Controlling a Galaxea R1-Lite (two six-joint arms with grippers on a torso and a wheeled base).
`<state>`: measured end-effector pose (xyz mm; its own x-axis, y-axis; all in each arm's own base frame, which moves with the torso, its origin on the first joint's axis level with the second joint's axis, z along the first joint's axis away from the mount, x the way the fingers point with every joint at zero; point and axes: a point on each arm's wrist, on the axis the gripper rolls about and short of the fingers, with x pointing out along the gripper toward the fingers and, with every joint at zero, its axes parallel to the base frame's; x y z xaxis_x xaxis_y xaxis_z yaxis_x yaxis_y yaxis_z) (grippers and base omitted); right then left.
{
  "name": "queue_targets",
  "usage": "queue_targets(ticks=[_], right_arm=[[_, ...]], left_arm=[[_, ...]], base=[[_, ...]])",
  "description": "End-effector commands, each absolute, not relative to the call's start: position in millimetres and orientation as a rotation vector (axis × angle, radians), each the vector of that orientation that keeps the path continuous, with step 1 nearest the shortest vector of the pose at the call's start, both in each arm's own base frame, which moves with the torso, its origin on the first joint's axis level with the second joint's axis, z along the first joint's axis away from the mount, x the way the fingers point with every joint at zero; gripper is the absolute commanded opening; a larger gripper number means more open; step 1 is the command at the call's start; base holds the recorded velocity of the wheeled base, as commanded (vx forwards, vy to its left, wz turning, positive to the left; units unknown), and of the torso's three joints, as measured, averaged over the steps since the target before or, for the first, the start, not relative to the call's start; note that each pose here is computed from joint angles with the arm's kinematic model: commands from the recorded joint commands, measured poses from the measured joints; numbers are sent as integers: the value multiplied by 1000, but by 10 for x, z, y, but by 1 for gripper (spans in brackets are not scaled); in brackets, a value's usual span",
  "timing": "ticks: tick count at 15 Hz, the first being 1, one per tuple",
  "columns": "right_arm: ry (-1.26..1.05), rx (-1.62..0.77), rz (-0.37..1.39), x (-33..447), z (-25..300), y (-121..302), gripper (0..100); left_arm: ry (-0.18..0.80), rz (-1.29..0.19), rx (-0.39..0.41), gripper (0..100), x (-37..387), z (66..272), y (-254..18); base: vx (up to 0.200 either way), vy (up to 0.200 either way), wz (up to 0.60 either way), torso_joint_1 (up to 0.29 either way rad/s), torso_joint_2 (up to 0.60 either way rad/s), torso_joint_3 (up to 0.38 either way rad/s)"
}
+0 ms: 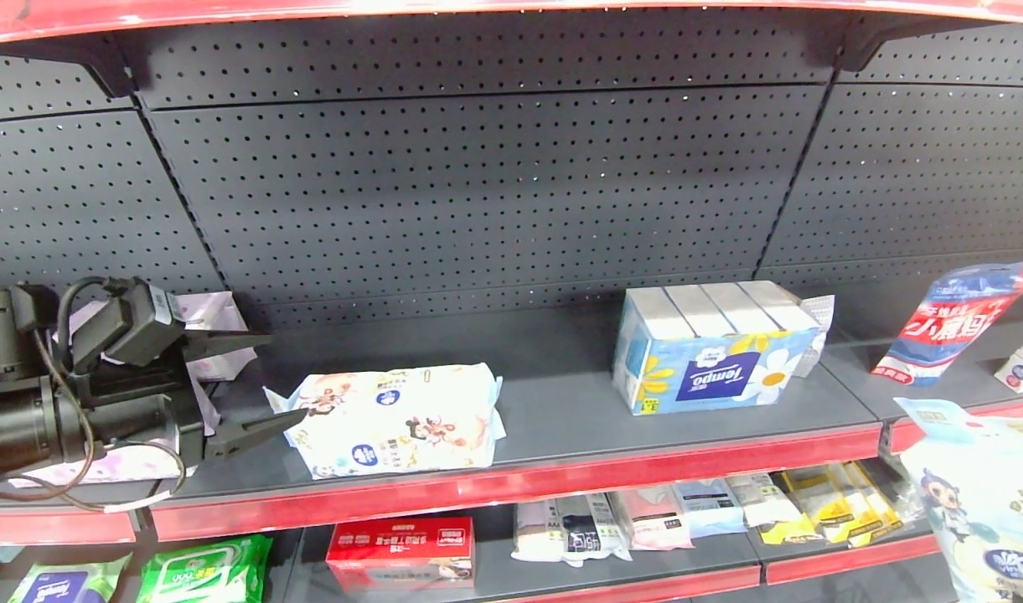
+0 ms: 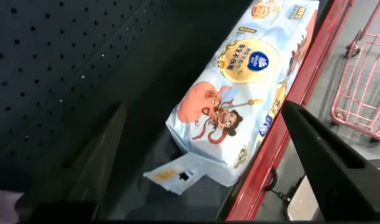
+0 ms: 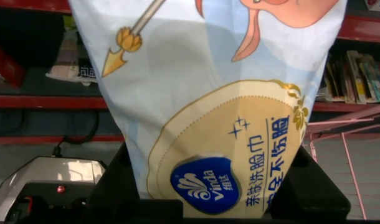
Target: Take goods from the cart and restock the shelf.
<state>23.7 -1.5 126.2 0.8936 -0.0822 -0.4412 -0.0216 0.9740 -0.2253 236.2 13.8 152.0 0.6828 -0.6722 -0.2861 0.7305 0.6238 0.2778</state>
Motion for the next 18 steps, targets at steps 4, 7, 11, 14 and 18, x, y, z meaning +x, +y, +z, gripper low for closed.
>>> queue_targets(ticks=[4,7,11,14,18], right_arm=[[455,-224,-10,231,1274,-10,0],[427,-213,24,228,1326,-2,0],[398,-213,24,191,1336,-6,0],[378,-265,48,205,1417,-1,0],[365,-265,55,246,1511,5,0]], left_arm=[[123,-632,436,100,2036,1648,258],[113,-375,362,100,1852,1745,275],[80,-26,198,100,1555,1895,274],[78,12,181,100,1061,1836,179],[69,124,101,100,611,1859,110]], base=[[0,0,0,0,0,0],[0,0,0,0,0,0],[0,0,0,0,0,0],[0,0,0,0,0,0],[0,0,0,0,0,0]])
